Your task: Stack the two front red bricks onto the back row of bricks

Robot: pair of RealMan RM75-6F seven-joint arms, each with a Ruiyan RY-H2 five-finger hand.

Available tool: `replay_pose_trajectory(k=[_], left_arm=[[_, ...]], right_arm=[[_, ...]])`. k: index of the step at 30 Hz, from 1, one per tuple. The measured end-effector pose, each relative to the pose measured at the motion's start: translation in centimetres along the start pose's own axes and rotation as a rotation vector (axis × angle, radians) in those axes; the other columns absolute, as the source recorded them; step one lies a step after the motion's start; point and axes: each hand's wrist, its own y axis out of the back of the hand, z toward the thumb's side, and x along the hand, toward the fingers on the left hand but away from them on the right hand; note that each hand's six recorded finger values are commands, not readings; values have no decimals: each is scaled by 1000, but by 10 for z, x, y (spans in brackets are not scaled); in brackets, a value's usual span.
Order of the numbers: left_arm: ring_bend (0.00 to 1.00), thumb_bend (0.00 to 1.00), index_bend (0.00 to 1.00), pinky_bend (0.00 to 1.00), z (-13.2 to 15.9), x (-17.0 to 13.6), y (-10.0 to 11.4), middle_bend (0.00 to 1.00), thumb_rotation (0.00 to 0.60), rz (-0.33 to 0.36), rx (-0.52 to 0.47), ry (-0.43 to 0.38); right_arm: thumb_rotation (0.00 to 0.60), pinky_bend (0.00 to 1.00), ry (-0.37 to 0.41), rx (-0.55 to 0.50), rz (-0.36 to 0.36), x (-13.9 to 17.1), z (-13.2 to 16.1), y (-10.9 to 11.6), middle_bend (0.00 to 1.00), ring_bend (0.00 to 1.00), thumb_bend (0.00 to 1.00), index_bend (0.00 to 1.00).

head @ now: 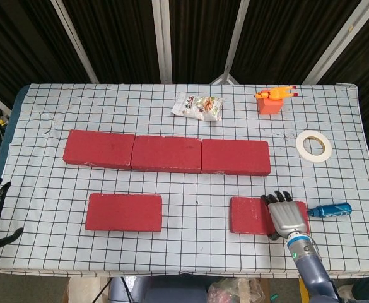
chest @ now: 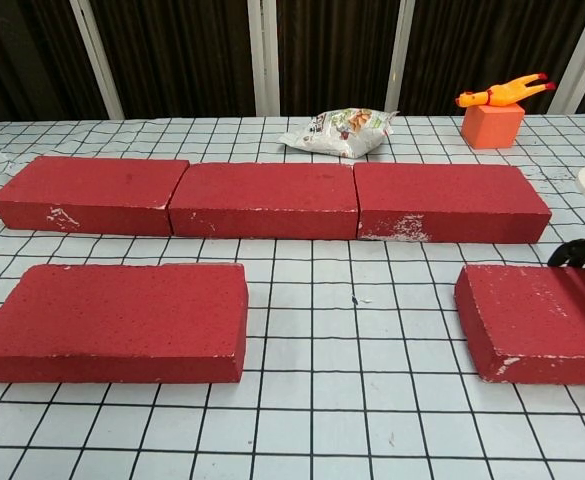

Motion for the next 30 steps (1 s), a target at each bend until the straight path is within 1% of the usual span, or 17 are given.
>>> replay_pose_trajectory(k=[3, 9, 18, 23, 30], left_arm=[[0, 0, 69, 0, -1, 0, 1, 0, 600, 0, -3, 3], [0, 0, 69, 0, -2, 0, 0, 0, 600, -4, -6, 6], [0, 0, 69, 0, -3, 1, -1, 0, 600, -12, -3, 11], [0, 0, 69, 0, -6, 3, 0, 0, 600, -8, -7, 25], [0, 0, 69, 0, -13, 8, -1, 0, 600, -10, -5, 67]], right_arm=[[600, 0, 0, 0, -17, 3, 0, 7, 200, 59, 184, 213], [600, 0, -2, 14, -60, 11, 0, 30, 200, 60, 184, 213], [600, 0, 0, 43, -109, 18, 10, 82, 201, 60, 184, 213], [600, 0, 27, 51, -142, 13, 32, 119, 201, 60, 184, 213], [600, 0, 66, 69, -141, -4, 75, 159, 201, 60, 185, 213]])
